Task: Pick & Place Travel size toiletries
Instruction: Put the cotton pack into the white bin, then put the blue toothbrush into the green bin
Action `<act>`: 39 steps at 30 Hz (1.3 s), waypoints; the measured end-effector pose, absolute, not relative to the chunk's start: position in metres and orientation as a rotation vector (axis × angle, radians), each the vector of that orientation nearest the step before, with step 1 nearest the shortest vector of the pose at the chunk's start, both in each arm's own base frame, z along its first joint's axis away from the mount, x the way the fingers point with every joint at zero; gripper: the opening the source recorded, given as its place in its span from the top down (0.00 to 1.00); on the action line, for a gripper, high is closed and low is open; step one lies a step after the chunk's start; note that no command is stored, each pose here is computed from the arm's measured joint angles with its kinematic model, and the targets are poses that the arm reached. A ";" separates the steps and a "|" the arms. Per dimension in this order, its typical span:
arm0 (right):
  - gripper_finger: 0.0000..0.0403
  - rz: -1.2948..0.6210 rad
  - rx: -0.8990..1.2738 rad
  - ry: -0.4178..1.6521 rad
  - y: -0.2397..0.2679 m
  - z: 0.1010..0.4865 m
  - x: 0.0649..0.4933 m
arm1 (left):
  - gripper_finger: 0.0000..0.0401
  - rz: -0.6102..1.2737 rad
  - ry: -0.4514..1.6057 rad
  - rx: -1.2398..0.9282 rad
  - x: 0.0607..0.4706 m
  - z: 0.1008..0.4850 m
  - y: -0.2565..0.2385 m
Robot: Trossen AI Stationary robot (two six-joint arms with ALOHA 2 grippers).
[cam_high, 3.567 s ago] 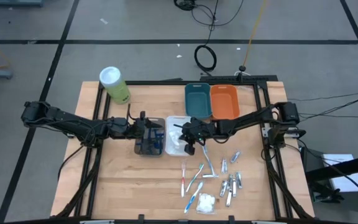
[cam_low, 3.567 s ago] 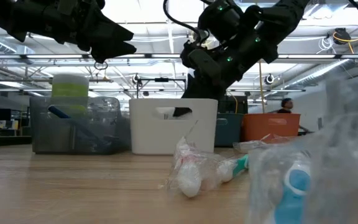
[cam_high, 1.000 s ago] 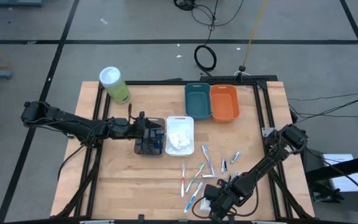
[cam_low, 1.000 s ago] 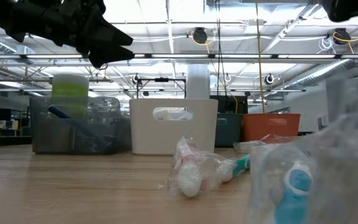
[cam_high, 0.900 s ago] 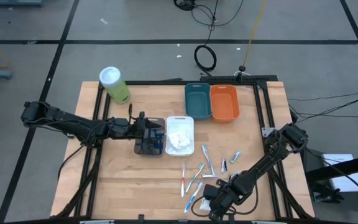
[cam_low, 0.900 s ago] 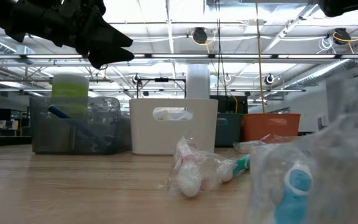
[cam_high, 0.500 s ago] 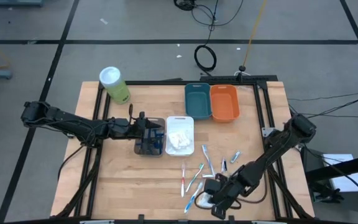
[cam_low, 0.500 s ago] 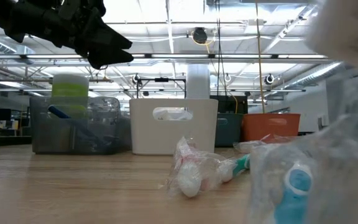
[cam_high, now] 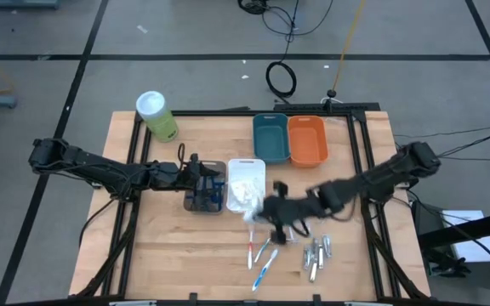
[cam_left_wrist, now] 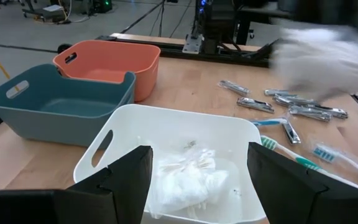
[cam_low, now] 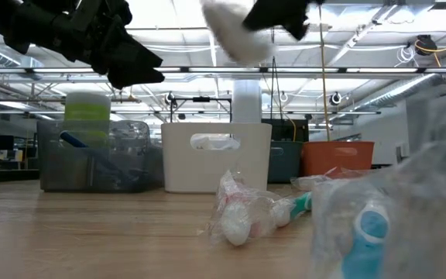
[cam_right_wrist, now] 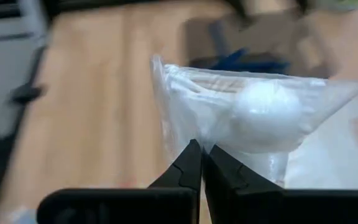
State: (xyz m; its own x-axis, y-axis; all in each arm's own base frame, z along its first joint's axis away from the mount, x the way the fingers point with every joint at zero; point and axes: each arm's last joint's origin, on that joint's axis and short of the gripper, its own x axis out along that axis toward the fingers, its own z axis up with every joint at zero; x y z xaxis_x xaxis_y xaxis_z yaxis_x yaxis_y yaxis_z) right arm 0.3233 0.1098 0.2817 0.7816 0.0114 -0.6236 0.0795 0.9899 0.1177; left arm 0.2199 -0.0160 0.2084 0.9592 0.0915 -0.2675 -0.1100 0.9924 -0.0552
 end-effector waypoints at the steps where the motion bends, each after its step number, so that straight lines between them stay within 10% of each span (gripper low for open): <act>1: 1.00 -0.061 0.129 0.664 0.099 0.281 0.329 | 0.35 0.102 0.268 -0.069 0.220 0.208 -0.016; 12: 0.95 -0.230 0.183 0.744 0.012 0.251 0.359 | 0.35 0.104 0.286 -0.069 0.219 0.207 -0.016; 26: 0.46 -0.152 0.171 0.696 0.014 0.255 0.363 | 0.35 0.104 0.291 -0.068 0.219 0.206 -0.016; 39: 0.49 -0.097 0.449 1.096 0.083 0.241 0.321 | 0.35 0.110 0.326 -0.089 0.218 0.203 -0.016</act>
